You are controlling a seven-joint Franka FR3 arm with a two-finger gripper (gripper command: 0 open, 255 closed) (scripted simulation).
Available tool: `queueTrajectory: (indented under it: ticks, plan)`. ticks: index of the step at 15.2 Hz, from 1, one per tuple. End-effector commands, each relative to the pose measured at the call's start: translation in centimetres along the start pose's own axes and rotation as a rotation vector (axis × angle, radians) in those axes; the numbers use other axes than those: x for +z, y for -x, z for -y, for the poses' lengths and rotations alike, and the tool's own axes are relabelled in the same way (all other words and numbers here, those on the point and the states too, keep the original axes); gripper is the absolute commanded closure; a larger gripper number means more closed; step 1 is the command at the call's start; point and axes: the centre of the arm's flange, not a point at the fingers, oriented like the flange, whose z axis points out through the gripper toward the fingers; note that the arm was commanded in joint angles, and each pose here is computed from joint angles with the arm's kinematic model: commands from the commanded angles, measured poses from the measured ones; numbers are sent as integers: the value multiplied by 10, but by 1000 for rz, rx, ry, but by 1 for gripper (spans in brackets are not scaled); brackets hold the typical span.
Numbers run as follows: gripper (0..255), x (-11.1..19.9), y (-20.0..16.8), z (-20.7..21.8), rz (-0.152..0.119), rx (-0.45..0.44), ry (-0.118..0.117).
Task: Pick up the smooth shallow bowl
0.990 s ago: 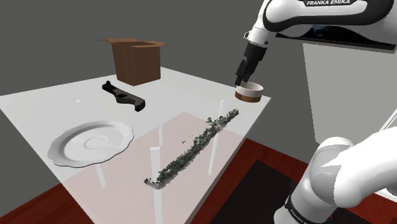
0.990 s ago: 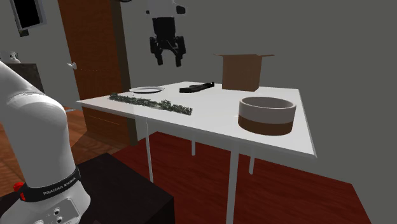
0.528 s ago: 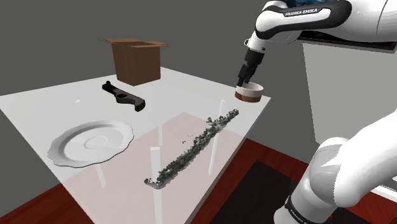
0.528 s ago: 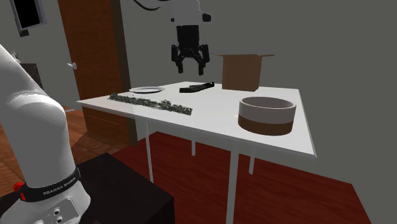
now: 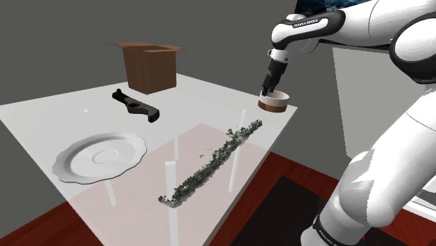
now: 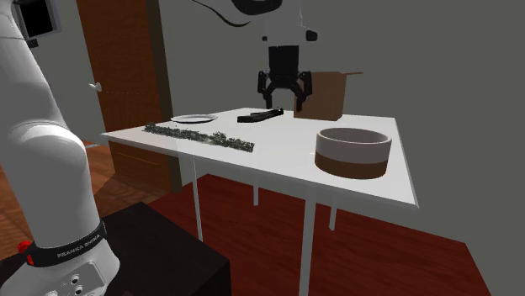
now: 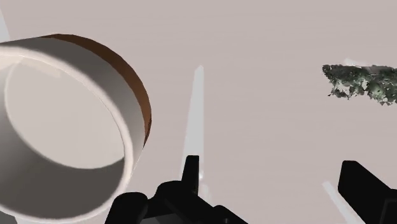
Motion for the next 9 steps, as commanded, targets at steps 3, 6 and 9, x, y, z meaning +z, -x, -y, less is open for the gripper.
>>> queueTrajectory:
  ticks: [3,6,9]
  plan:
    - [0,17,-14,-50,15,3,9]
    - [0,29,-23,-86,26,6,15]
    - [0,40,-27,-105,32,8,18]
